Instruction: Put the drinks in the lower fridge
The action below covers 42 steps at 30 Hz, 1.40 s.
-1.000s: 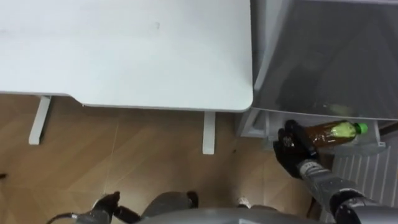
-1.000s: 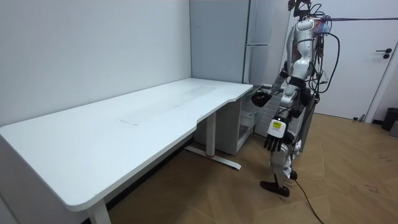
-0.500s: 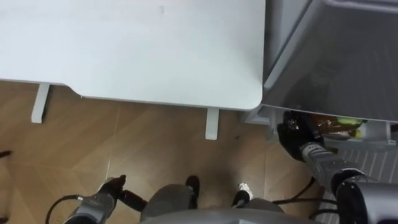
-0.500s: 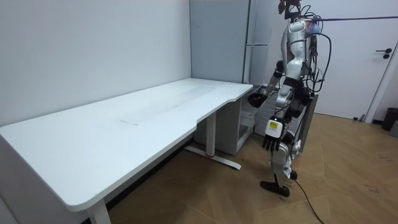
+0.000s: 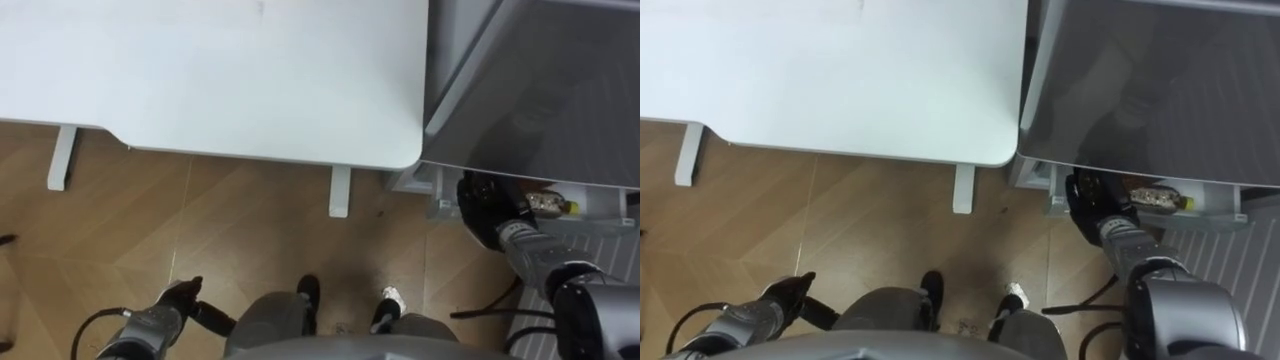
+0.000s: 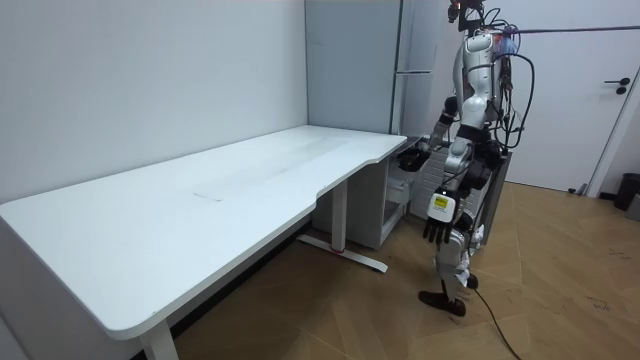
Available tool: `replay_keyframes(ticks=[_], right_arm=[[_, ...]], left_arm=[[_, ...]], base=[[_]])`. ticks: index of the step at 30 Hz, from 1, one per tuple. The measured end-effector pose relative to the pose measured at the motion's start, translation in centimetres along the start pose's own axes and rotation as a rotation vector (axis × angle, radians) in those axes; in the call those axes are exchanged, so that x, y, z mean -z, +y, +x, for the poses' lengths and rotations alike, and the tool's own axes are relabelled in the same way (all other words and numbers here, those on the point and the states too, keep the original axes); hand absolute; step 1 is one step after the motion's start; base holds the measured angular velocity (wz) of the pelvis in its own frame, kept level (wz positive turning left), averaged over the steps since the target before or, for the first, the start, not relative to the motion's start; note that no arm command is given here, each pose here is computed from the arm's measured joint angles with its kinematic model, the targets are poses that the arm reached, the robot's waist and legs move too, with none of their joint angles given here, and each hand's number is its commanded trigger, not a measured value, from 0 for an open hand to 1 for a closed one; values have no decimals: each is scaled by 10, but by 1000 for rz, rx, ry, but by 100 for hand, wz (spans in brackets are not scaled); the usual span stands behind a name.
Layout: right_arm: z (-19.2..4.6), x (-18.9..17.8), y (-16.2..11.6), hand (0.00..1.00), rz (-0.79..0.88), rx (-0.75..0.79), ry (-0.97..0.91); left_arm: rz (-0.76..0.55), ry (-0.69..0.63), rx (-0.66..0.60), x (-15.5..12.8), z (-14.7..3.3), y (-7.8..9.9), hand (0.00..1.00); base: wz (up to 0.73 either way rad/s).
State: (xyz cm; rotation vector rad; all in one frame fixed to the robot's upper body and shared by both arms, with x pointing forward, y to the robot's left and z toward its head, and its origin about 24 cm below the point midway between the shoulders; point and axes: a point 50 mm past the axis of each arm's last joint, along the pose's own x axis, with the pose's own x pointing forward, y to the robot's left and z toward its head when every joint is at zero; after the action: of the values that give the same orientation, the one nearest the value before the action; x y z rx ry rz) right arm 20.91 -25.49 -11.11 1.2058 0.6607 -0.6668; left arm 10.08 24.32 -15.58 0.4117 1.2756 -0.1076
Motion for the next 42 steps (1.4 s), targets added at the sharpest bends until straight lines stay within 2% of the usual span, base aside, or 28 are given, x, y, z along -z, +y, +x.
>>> replay_keyframes(ticks=[27,36,42], right_arm=[[-1,-10,0,0,-2,4,-23],[-8,-8,-26,0,3,52,-24],[-17,-7,-56,0,25,103,-40]], left_arm=[[-5,6,0,1,0,1,0],[-11,18,-4,8,-1,-1,0],[-32,68,-16,30,-4,-5,0]], base=[[0],[0],[-11]])
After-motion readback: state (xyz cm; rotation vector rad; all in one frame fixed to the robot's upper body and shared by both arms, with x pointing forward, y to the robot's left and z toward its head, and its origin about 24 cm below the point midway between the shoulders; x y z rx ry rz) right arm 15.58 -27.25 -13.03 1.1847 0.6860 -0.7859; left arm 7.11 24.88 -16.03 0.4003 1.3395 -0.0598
